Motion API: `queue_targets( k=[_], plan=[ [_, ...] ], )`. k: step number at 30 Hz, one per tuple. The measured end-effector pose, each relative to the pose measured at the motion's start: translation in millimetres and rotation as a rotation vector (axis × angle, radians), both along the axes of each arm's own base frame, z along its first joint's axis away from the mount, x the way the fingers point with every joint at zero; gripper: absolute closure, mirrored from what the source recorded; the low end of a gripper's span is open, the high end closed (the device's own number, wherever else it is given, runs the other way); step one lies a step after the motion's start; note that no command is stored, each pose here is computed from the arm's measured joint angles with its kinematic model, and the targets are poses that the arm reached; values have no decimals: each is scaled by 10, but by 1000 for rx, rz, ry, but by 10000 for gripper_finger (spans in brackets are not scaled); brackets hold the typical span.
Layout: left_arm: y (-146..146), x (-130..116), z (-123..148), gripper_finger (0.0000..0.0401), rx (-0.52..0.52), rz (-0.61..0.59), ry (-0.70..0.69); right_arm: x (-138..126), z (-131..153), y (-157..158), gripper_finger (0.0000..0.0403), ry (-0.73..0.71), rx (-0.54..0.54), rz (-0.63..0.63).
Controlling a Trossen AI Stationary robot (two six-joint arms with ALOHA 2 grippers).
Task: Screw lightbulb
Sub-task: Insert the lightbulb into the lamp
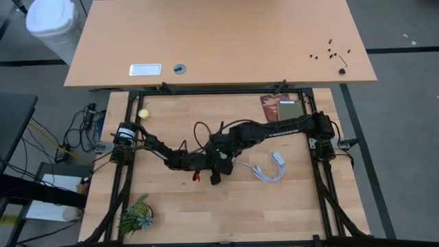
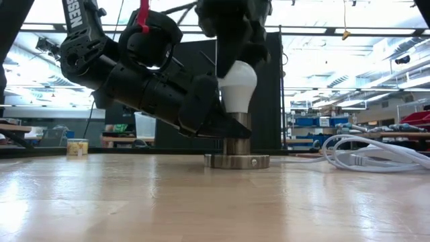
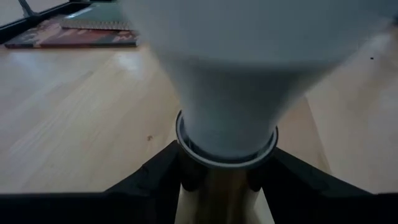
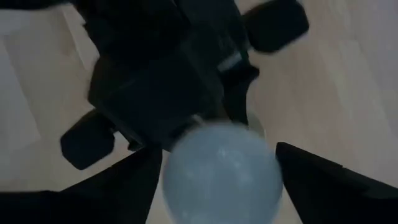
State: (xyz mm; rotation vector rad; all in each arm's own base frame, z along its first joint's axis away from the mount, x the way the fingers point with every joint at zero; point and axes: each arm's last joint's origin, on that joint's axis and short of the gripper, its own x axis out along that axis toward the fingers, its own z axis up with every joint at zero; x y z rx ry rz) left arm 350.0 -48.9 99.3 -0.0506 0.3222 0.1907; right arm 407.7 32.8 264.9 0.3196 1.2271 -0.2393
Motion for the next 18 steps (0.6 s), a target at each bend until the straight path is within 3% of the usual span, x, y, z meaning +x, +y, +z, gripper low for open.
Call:
queue_targets(
  k=[7, 13, 18],
  plan=[
    [-1, -1, -2, 208, -2, -4, 2, -4, 125, -44, 52, 2, -37, 93],
    [-2, -1, -2, 208, -2, -5, 3, -70, 400, -153, 56, 34, -35, 72],
    [-2, -1, -5, 208, -2, -7, 6, -212, 419, -56, 59, 166, -132, 110]
  ],
)
